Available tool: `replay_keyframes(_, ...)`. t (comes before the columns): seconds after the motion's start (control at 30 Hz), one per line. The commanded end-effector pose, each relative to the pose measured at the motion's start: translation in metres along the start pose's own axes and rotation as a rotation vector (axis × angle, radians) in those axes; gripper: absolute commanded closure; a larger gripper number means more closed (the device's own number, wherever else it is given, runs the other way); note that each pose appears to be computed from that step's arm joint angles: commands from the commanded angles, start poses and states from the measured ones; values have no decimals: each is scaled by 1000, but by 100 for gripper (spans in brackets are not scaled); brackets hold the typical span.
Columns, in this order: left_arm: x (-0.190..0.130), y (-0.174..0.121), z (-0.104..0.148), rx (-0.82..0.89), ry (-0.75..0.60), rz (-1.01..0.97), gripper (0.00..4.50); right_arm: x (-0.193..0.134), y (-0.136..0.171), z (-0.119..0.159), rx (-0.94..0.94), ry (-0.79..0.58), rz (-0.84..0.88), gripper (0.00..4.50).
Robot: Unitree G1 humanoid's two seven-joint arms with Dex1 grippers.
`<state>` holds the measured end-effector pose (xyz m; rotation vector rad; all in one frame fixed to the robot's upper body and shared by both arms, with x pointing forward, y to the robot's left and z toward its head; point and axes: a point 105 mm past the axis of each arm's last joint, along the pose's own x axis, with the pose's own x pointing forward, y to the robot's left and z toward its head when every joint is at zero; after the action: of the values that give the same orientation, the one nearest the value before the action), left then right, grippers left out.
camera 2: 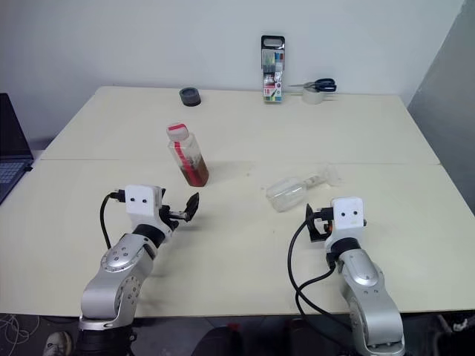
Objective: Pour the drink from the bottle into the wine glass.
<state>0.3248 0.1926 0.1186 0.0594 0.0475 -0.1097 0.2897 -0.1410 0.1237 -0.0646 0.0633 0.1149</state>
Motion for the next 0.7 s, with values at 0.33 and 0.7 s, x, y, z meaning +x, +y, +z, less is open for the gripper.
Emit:
replay_keyframes(0.33,7,8,27,27,-91,43,3,6,19,74,-54,-226,330,0)
replay_keyframes(0.7,19,4,40,26,-132,42,3,-9,75,129,8,-302,893,0)
